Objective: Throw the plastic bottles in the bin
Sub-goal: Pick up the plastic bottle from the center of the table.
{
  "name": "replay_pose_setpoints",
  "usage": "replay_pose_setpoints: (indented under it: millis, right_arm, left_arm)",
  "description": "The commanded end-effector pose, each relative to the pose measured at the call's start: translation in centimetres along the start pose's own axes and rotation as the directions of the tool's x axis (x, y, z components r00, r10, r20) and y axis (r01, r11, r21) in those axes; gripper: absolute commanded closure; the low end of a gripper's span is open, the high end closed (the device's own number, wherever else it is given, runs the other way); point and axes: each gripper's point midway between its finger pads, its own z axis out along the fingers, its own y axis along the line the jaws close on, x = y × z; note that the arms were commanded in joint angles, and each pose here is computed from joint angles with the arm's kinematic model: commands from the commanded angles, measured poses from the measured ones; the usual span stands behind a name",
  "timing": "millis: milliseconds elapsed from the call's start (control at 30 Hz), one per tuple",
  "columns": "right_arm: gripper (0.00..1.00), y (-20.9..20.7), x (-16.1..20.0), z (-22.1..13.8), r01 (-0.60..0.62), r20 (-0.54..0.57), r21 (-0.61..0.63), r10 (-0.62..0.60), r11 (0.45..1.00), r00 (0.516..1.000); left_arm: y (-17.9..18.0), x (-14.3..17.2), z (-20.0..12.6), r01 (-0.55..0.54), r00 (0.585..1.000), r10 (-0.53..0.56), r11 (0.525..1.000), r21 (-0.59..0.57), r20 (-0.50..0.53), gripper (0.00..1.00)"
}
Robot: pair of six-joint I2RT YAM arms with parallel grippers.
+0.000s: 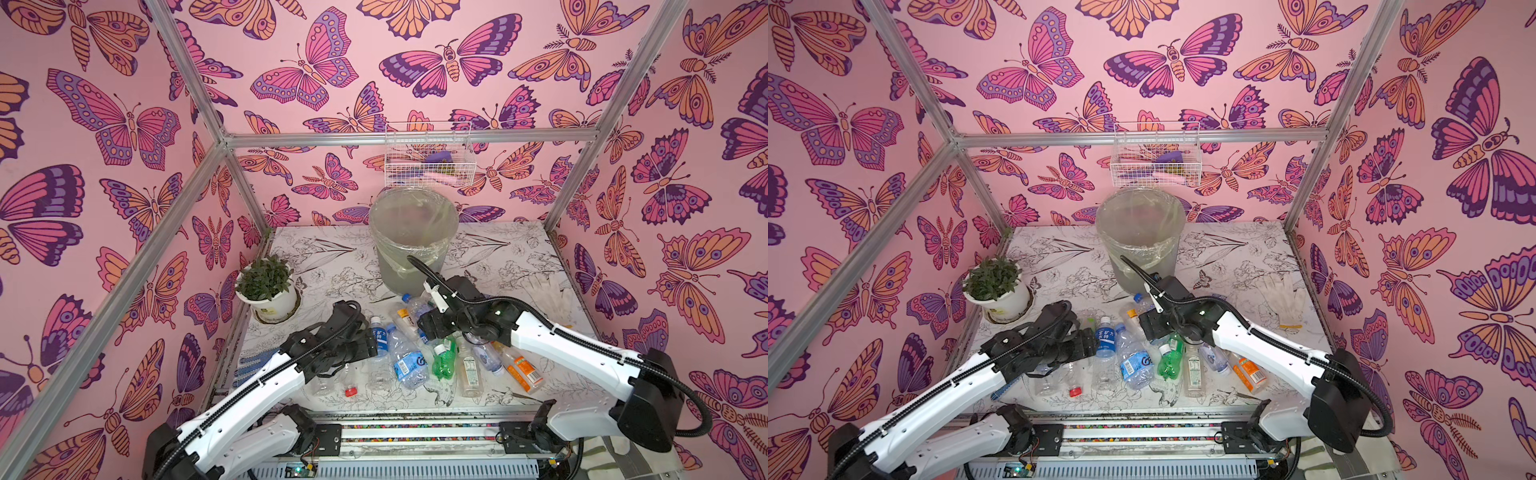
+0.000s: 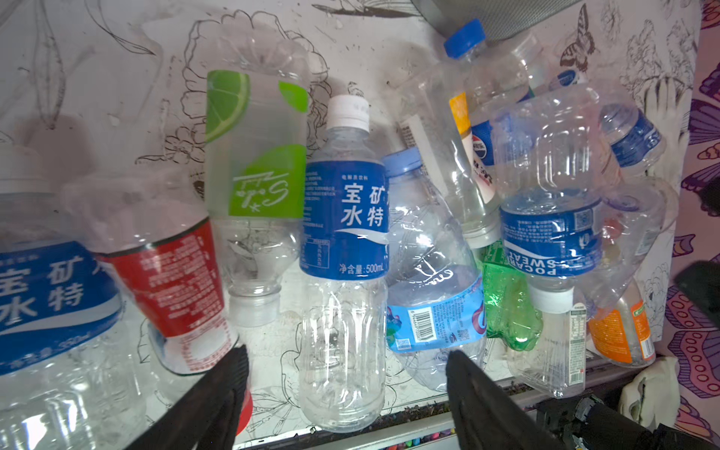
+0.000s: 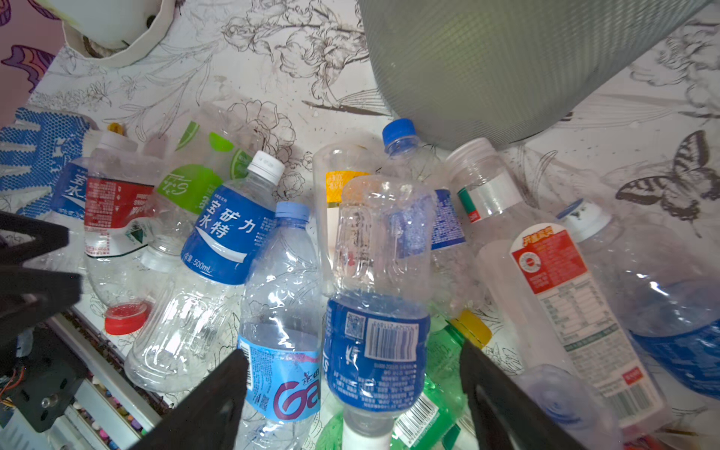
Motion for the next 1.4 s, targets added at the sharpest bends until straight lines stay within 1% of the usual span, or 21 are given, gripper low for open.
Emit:
replay_pose_setpoints:
  millis: [0,100,233,667,700,733,933,1133,1367]
  right_arm:
    - [0.13,-0.9,-1.4,-2.5,-0.014,0.073,0.054,0.01,0.998,0.997]
    - [0.13,-1.4,-1.6,-3.6,-0.025,0.109,0.064,0.018,0.998,0.994]
    - [0.13,-1.5,-1.6,-4.5,-0.032,0.134,0.06,0.024,0.998,0.991]
    - [0.13,-2.4,-0.9,-5.3,-0.052,0.163,0.078,0.038,0.996,0.986]
    - [0.13,-2.4,-0.9,-5.3,-0.053,0.165,0.079,0.039,0.995,0.986]
    - [0.13,-2.5,-0.8,-5.4,-0.052,0.166,0.081,0.038,0.995,0.985]
    - [0.13,-2.8,-0.7,-5.6,-0.06,0.176,0.091,0.043,0.994,0.983]
    - [0.12,-3.3,-0.4,-5.7,-0.066,0.184,0.105,0.046,0.992,0.982]
    - [0.12,-3.8,-0.2,-5.8,-0.078,0.191,0.117,0.055,0.99,0.98]
  left_arm:
    - [0.4,0.5,0.3,0.017,1.0,-0.017,0.997,-0.069,-0.007,0.2]
    - [0.0,0.9,0.9,0.003,1.0,-0.004,0.996,-0.089,-0.013,0.21]
    - [-0.4,1.7,2.0,-0.011,0.999,0.006,0.993,-0.114,-0.049,0.22]
    - [-1.3,3.1,5.0,-0.012,0.995,-0.003,0.99,-0.137,-0.104,0.28]
    - [-0.9,3.5,5.8,-0.017,0.992,-0.003,0.986,-0.167,-0.123,0.28]
    - [-0.9,3.7,6.0,-0.018,0.992,-0.004,0.985,-0.174,-0.129,0.29]
    - [-0.1,3.9,6.8,0.002,0.993,-0.029,0.975,-0.224,-0.115,0.32]
    - [0.4,4.4,7.7,-0.01,0.99,-0.026,0.967,-0.254,-0.137,0.34]
    - [0.8,4.8,8.6,-0.018,0.988,-0.026,0.96,-0.279,-0.152,0.34]
